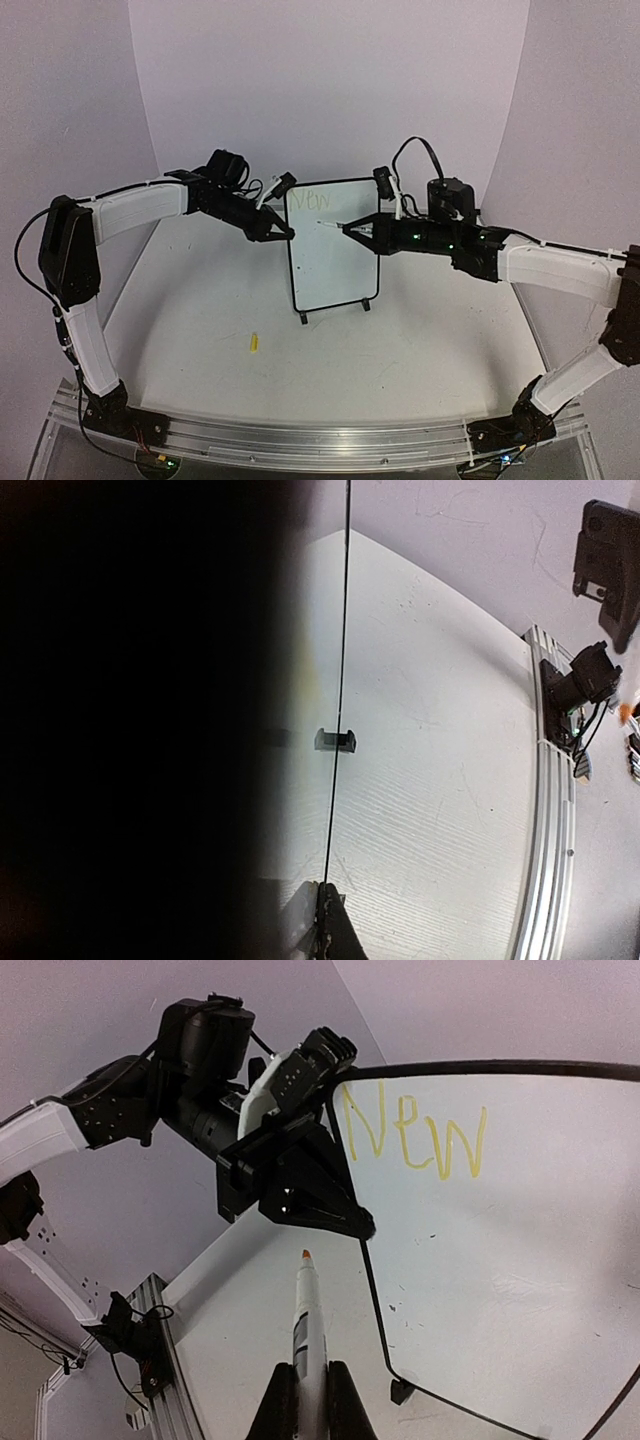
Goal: Write a sentence on the whiteboard
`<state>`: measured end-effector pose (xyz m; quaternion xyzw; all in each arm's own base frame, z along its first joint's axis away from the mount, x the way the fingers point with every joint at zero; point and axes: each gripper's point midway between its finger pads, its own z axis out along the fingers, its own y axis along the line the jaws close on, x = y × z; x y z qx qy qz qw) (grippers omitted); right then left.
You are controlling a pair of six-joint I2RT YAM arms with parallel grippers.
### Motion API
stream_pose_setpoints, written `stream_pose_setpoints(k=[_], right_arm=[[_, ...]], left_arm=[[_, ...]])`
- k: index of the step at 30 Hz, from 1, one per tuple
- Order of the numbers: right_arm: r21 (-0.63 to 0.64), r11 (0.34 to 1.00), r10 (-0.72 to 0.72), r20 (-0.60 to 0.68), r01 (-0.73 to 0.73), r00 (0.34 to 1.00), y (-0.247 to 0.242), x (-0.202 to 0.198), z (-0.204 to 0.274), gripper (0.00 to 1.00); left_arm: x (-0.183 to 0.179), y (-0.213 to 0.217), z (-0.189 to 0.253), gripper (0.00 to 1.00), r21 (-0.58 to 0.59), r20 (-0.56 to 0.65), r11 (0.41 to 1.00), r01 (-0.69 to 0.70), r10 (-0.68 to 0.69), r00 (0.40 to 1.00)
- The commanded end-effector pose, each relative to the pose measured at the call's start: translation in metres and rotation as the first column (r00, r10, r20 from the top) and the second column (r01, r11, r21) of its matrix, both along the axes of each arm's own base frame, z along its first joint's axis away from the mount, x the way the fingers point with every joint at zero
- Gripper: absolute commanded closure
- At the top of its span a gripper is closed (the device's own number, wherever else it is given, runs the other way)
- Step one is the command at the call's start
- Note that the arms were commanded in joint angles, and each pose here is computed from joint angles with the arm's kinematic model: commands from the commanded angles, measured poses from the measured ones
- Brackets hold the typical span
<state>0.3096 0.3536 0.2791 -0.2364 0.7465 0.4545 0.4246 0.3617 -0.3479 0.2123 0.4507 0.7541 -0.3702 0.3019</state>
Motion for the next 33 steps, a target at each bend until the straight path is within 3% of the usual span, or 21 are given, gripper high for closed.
stream_pose_setpoints(k=[1,33], right_arm=[[0.05,0.998,0.038,0.002,-0.038,0.999,0.019,0.01,-0.001,1.0],[0.024,0.997,-0.07,-0.015,0.07,0.997,0.05,0.062,-0.022,1.0]], left_arm=[[-0.013,0.011,-0.005,1.0,0.044,-0.024,0.999,0.0,0.001,1.0],[-0.011,0.013,-0.007,1.0,0.054,-0.011,0.999,-0.003,0.004,1.0]])
